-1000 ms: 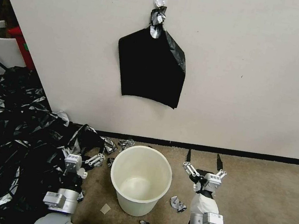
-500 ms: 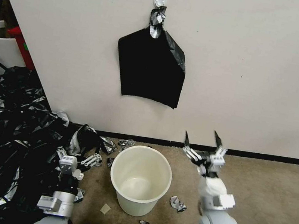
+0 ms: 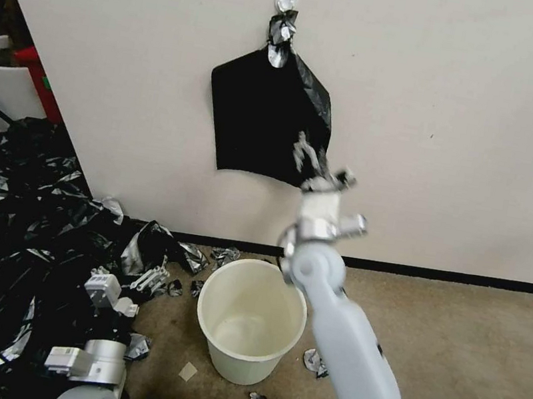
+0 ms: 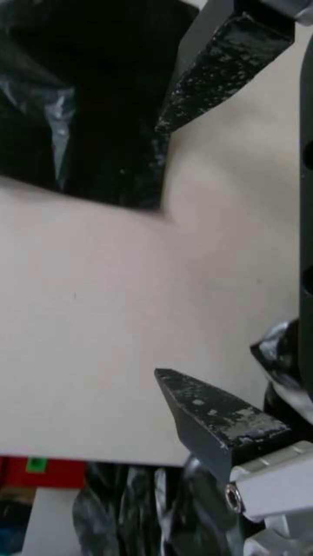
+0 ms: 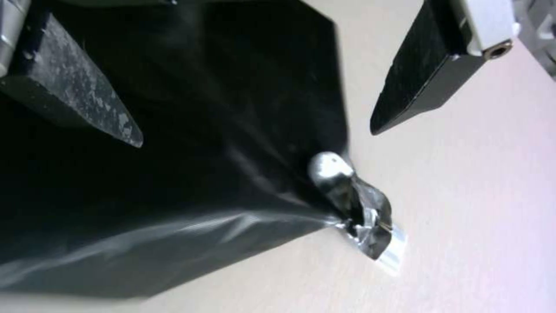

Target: Place a trash bag onto the trash bin.

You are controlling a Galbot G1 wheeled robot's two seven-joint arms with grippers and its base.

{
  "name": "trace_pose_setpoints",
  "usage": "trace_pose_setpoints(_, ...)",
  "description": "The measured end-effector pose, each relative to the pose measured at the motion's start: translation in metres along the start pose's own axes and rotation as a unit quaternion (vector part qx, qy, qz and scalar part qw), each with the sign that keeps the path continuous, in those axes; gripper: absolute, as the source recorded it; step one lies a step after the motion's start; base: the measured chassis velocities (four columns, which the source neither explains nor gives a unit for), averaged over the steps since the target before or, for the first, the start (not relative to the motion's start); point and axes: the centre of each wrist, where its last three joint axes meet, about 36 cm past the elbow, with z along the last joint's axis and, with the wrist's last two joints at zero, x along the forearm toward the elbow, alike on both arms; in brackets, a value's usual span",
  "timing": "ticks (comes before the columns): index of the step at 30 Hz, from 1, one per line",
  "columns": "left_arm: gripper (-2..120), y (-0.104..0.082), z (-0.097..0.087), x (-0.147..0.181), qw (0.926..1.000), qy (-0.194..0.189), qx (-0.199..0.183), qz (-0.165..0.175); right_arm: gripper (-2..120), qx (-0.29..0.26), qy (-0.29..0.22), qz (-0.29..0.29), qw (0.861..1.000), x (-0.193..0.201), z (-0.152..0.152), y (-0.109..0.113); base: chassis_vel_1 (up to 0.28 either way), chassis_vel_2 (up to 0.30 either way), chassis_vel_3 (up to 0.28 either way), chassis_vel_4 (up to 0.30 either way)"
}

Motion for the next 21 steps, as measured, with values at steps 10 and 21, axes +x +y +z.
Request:
trace_pose_setpoints(10, 100, 0.008, -0.008, 0.012, 0.9992, -0.014, -0.019, -0.031, 100, -0.014, -0.015, -0.025, 0.999, -0.076, -0.004, 0.023, 0.0, 0.0, 0.0, 0.0)
trace_pose_setpoints(21, 100, 0.012, -0.015, 0.022, 0.9979, -0.024, -0.031, -0.052, 100, -0.003, -0.01, -0.037, 0.999, -0.087, -0.004, 0.024, 0.0, 0.0, 0.0, 0.0)
